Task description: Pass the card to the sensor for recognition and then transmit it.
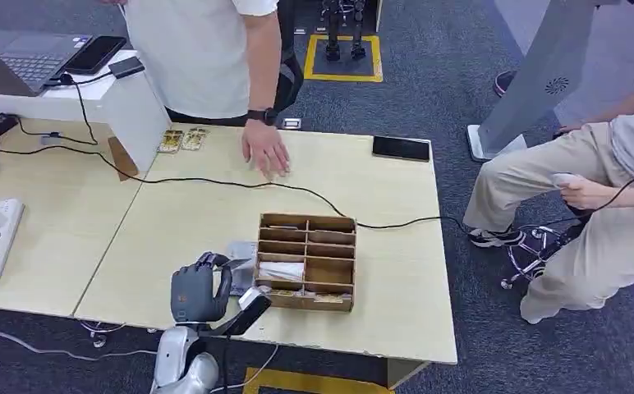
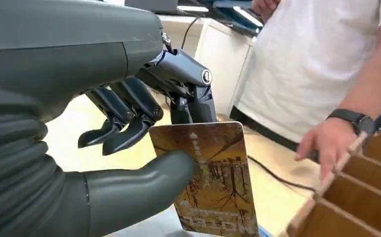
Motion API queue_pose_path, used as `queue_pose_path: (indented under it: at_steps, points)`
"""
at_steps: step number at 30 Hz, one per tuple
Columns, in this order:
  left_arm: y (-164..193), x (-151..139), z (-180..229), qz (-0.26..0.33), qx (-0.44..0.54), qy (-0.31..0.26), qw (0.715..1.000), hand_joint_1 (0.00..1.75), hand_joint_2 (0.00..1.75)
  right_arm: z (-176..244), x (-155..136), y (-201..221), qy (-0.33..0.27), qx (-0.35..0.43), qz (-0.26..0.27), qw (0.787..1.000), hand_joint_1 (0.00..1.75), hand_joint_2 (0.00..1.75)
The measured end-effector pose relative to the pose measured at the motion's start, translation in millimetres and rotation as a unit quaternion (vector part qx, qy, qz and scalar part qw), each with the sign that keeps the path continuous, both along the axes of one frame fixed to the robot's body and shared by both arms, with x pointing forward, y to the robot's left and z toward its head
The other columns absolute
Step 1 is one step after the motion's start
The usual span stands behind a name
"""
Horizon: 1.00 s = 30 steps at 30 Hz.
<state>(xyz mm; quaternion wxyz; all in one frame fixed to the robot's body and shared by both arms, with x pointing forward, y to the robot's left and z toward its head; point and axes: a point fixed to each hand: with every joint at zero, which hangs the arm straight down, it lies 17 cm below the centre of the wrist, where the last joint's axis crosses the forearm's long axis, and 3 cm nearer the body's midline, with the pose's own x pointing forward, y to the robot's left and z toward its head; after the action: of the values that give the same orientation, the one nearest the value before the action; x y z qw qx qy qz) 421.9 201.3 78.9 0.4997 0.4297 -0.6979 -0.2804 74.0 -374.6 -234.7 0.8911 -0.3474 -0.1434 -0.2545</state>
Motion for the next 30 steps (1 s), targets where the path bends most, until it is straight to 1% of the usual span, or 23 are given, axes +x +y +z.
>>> queue_pose_path:
  at_steps: [7, 13, 21, 30]
  points:
    - [-14.2, -1.8, -14.7, -0.014, -0.015, 0.021, 1.000, 1.75, 1.75, -1.1, 1.5, 1.9, -0.001, 0.005, 0.007, 1.000, 0.00, 1.75]
    - [-27.9, -3.1, -31.2, -0.023, -0.027, 0.049, 0.998, 1.75, 1.75, -1.7, 2.2, 3.0, -0.002, 0.008, 0.008, 1.000, 0.00, 1.75]
    - [-44.8, -4.7, -50.2, -0.049, -0.022, 0.082, 0.995, 1.75, 1.75, -2.1, 1.5, 3.3, -0.001, 0.010, 0.007, 1.000, 0.00, 1.75]
    - [-45.9, -3.1, -53.8, -0.050, -0.024, 0.090, 0.994, 1.75, 1.75, -2.1, 0.7, 3.0, 0.000, 0.009, 0.005, 1.000, 0.00, 1.75]
